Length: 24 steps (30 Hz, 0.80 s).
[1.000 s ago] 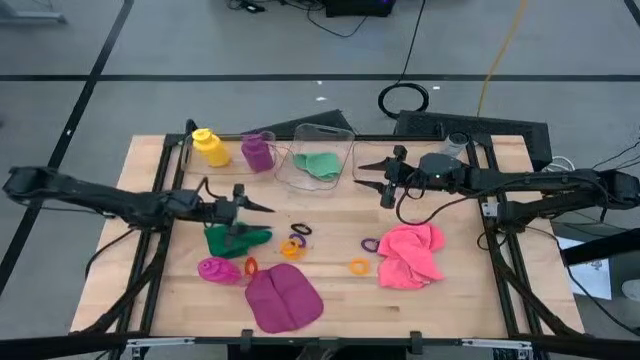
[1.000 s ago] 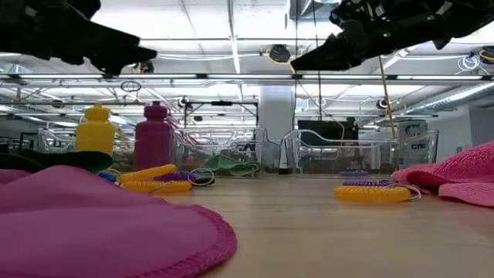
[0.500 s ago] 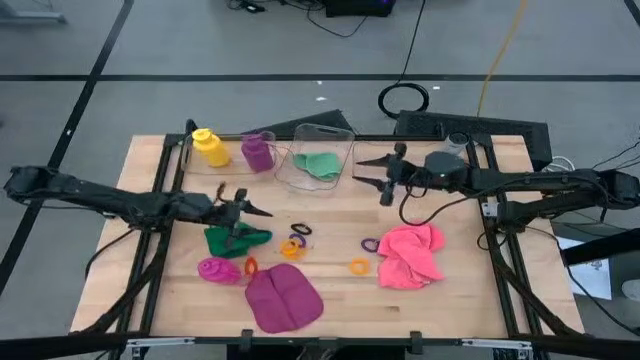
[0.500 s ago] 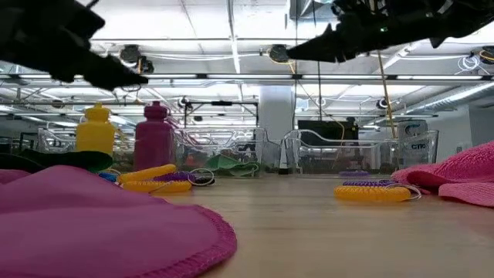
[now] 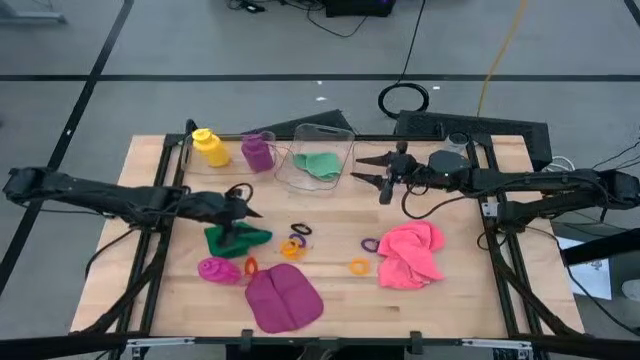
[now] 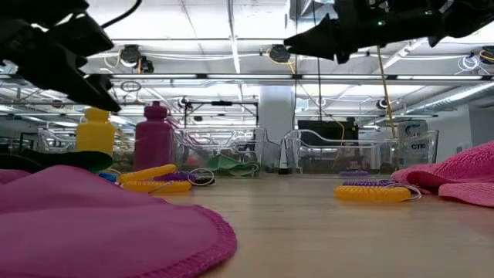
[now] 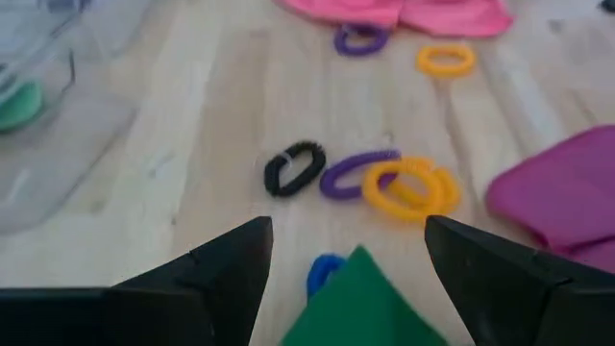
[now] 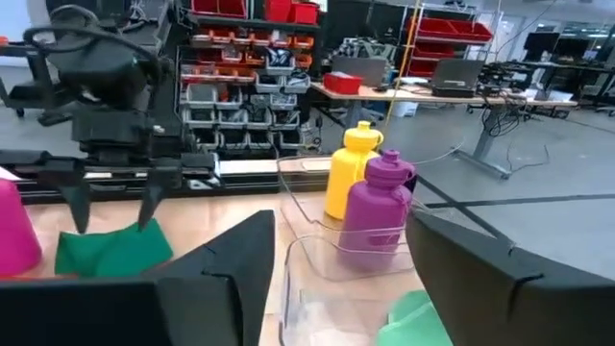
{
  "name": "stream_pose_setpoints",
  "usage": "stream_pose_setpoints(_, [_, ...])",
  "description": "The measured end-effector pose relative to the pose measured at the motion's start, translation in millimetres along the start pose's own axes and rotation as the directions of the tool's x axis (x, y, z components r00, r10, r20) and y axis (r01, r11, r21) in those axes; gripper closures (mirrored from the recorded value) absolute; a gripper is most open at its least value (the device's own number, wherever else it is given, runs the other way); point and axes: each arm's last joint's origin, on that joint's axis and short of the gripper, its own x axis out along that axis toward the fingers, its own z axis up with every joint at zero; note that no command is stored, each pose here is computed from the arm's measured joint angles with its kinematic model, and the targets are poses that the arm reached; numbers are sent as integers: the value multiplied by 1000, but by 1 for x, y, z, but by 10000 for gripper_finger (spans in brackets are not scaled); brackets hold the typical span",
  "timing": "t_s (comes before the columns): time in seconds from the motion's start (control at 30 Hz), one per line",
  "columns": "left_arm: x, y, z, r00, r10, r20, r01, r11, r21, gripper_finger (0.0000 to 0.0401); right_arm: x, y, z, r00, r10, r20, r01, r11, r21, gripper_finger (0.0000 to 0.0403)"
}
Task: Pick & Place Sports Items
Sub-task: Put the green microfiber towel into the middle transparent bin
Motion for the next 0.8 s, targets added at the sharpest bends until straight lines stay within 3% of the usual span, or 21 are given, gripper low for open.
stream_pose_setpoints(0.13, [3, 5, -2, 999, 22, -24, -23, 999, -30, 169, 0, 0, 0, 1000, 0, -4, 0, 1000, 3, 233])
stream_pose_setpoints(0.5, [41, 9, -13, 983, -36, -178, 27, 998, -52, 169, 0, 0, -3, 999, 2, -33, -2, 1000, -6, 234])
stream_pose_setpoints(0.8, [51, 9, -18, 973, -62, -222, 50, 997, -59, 169, 0, 0, -5, 999, 3, -50, -4, 1000, -22, 234])
